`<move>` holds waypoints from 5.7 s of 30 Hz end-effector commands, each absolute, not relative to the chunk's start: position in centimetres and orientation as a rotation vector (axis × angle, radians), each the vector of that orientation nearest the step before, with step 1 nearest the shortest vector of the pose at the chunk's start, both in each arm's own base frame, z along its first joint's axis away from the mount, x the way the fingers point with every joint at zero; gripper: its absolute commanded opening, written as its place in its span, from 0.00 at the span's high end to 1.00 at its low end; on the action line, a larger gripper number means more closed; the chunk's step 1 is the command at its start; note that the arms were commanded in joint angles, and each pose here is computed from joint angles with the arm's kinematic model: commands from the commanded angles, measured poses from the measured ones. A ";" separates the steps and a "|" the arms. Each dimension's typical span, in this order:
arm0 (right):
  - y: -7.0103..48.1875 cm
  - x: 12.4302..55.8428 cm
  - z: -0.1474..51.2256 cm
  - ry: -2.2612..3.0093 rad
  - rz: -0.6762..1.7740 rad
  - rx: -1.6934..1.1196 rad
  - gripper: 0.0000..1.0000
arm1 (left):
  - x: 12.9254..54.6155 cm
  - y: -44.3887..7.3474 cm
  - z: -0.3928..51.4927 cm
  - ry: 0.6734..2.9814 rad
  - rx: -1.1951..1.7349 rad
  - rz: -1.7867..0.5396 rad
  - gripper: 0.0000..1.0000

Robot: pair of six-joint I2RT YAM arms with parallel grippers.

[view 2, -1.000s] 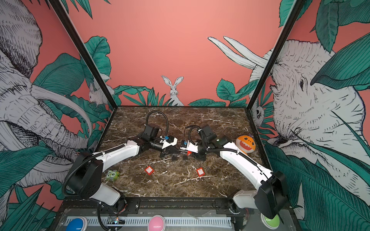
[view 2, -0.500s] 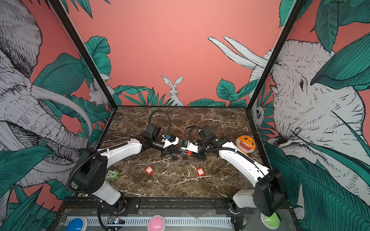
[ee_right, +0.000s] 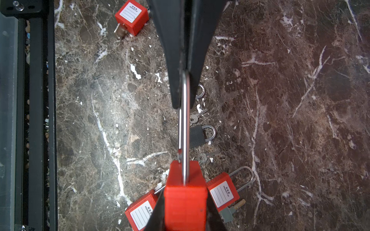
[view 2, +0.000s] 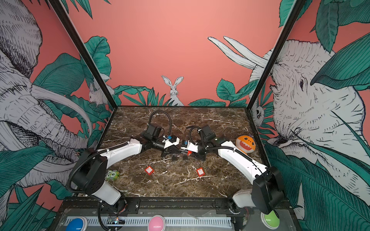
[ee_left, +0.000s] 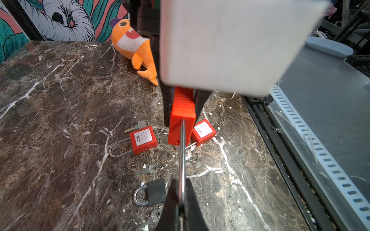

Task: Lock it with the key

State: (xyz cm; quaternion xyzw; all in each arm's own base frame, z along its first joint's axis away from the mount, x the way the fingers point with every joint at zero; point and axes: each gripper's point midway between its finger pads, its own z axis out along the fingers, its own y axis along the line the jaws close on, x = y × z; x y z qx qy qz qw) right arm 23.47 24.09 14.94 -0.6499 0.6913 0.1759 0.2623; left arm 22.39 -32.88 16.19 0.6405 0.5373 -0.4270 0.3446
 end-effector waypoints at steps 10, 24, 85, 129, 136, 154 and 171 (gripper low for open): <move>27.9 24.6 19.7 1.552 0.545 -1.721 0.92 | 19.1 -33.9 20.6 1.094 1.705 -1.088 1.00; 27.2 26.0 21.1 1.330 0.299 -1.656 0.94 | 18.3 -34.3 20.3 1.177 1.725 -1.292 1.00; 23.0 20.6 25.1 1.778 0.676 -1.562 0.31 | 21.9 -32.3 21.8 1.084 1.591 -1.204 1.00; 21.0 21.7 19.3 1.951 0.710 -1.627 0.99 | 20.4 -32.7 22.2 1.056 1.632 -1.181 1.00; 20.4 21.9 18.6 1.943 0.637 -1.642 1.00 | 20.5 -32.6 21.8 1.068 1.633 -1.188 1.00; 16.8 20.3 17.2 2.013 0.515 -1.613 1.00 | 21.5 -31.6 21.1 1.064 1.653 -1.148 1.00; 12.8 25.1 16.2 2.326 0.218 -0.974 1.00 | 17.6 -28.4 19.6 1.332 1.999 -1.336 1.00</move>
